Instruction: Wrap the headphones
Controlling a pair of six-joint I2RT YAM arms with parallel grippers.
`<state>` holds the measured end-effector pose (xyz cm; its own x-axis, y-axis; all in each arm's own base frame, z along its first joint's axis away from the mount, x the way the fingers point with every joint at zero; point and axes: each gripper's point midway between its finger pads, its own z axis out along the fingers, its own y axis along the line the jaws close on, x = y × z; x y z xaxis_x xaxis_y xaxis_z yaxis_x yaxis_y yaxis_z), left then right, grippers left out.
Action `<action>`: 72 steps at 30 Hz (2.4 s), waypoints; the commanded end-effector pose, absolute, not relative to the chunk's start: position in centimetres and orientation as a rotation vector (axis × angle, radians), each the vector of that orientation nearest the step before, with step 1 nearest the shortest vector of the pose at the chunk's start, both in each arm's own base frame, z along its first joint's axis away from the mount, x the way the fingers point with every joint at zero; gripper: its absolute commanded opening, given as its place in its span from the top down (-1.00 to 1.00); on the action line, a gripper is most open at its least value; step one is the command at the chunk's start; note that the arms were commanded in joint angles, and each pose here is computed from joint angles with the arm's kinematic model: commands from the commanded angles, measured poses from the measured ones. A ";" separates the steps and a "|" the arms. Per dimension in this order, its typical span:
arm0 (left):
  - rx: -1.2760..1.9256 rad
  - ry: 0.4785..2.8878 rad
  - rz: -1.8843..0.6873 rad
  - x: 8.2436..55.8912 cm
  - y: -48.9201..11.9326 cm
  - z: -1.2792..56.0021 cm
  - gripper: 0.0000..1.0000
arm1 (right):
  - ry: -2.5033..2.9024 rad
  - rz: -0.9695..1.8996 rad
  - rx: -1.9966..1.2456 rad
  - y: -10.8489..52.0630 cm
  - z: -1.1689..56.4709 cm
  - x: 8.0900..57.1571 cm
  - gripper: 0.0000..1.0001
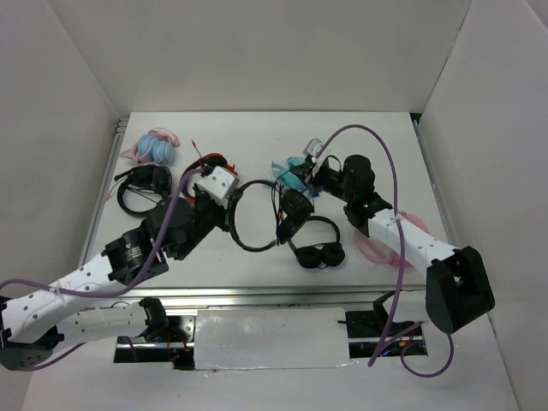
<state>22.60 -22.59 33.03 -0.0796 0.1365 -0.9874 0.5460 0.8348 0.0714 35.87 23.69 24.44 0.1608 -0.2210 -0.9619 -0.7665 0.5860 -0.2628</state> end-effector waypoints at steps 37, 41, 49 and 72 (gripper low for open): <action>-0.273 1.630 -0.016 35.4 -10.8 42.1 1.00 | 1.511 0.457 -0.761 26.4 24.1 25.2 1.00; -0.263 1.747 0.060 36.8 -10.8 36.5 1.00 | 1.500 0.417 -0.918 27.5 25.2 24.0 1.00; -0.055 1.885 0.020 36.7 -13.3 28.0 1.00 | 1.414 0.336 -1.299 30.0 26.4 23.2 1.00; 0.781 1.889 -0.460 25.1 -24.3 16.2 1.00 | 1.454 0.208 -1.670 29.1 20.0 28.0 0.75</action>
<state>26.29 -21.51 15.59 -0.3586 0.2857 -0.8887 0.5824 0.8125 0.0262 26.97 28.13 17.75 0.2789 -0.7522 -0.5970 -0.8765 0.0547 -0.4783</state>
